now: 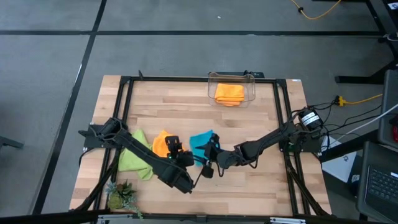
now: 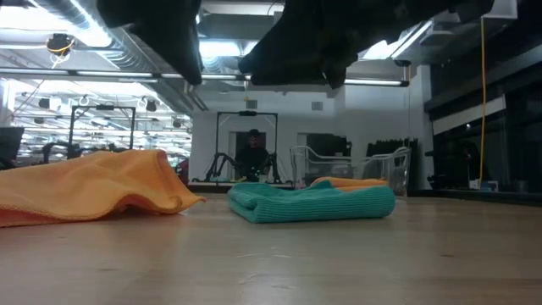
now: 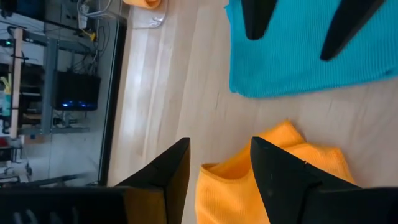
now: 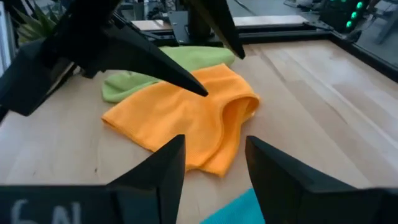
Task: Fold microfiber towels
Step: Fold the blue microfiber towel
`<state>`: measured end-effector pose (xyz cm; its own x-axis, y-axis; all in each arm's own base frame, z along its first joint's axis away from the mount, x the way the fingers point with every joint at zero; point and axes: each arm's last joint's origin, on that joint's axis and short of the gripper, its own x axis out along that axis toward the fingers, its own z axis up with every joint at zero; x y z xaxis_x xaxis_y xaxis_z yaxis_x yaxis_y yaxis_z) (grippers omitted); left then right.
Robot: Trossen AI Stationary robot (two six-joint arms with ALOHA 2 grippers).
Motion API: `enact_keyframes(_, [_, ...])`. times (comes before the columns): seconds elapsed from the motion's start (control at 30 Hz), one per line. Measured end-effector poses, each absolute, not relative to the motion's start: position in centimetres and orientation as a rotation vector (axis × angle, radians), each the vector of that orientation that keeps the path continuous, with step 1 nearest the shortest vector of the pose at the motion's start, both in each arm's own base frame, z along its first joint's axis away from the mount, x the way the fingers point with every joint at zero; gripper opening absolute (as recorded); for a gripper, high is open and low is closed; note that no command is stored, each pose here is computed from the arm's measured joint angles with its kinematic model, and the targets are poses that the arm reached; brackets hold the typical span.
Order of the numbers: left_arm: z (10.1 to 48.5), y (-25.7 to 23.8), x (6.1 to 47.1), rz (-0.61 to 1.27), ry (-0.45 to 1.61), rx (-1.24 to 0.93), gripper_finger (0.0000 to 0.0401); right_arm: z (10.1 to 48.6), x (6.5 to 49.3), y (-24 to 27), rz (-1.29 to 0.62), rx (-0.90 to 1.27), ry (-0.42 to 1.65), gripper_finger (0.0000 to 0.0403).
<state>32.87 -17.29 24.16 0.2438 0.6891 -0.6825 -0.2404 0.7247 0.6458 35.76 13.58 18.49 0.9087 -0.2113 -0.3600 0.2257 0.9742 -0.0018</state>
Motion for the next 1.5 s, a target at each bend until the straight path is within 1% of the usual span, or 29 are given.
enact_keyframes(0.5, [24.1,-17.2,33.0,0.667,1.156,0.449,0.0161,18.6,35.8,13.7,-0.222,0.047,0.36,0.0171])
enact_keyframes(0.6, [24.1,-17.2,33.0,0.668,1.156,0.449,0.0161,19.5,35.4,13.8,-0.206,0.02,0.344,0.0171])
enact_keyframes(0.67, [24.2,-17.2,33.0,0.675,1.151,0.452,0.0161,21.1,34.9,13.8,-0.204,-0.028,0.336,0.0171])
enact_keyframes(0.73, [24.2,-17.2,32.8,0.702,1.132,0.448,0.0161,23.2,33.9,13.6,-0.241,-0.057,0.324,0.0171])
enact_keyframes(0.87, [24.3,-16.4,32.5,0.787,1.141,0.41,0.0161,26.5,30.5,12.7,-0.402,-0.162,0.357,0.0171])
enact_keyframes(0.93, [24.8,-15.4,32.3,0.79,1.154,0.38,0.0161,27.7,28.6,11.9,-0.488,-0.17,0.381,0.0171])
enact_keyframes(1.0, [26.3,-13.9,32.2,0.815,1.14,0.33,0.0161,28.5,26.8,11.0,-0.552,-0.126,0.412,0.0171])
enact_keyframes(1.13, [29.5,-9.7,31.1,0.898,1.089,0.184,0.0161,28.1,23.5,8.9,-0.643,0.041,0.555,0.0171])
enact_keyframes(1.2, [30.6,-7.4,30.0,0.942,1.083,0.082,0.0161,26.8,22.4,8.1,-0.692,0.12,0.648,0.0171])
enact_keyframes(1.27, [30.7,-5.4,29.2,0.936,1.105,-0.033,0.0161,25.1,21.8,7.8,-0.713,0.186,0.72,0.0171])
enact_keyframes(1.3, [30.3,-4.6,29.1,0.89,1.123,-0.103,0.0161,24.1,21.6,7.8,-0.704,0.209,0.766,0.0171])
enact_keyframes(1.33, [29.6,-4.2,29.0,0.807,1.146,-0.173,0.0161,23.2,21.6,7.8,-0.683,0.234,0.804,0.0171])
enact_keyframes(1.4, [27.5,-3.8,29.1,0.557,1.175,-0.296,0.0161,21.4,21.5,8.1,-0.611,0.289,0.873,0.0171])
enact_keyframes(1.47, [25.8,-4.3,30.3,0.158,1.075,-0.407,0.0161,20.2,21.4,8.3,-0.503,0.319,0.942,0.0171])
enact_keyframes(1.5, [25.0,-4.9,30.7,-0.035,1.009,-0.425,0.0161,19.9,21.6,8.6,-0.435,0.333,0.952,0.0171])
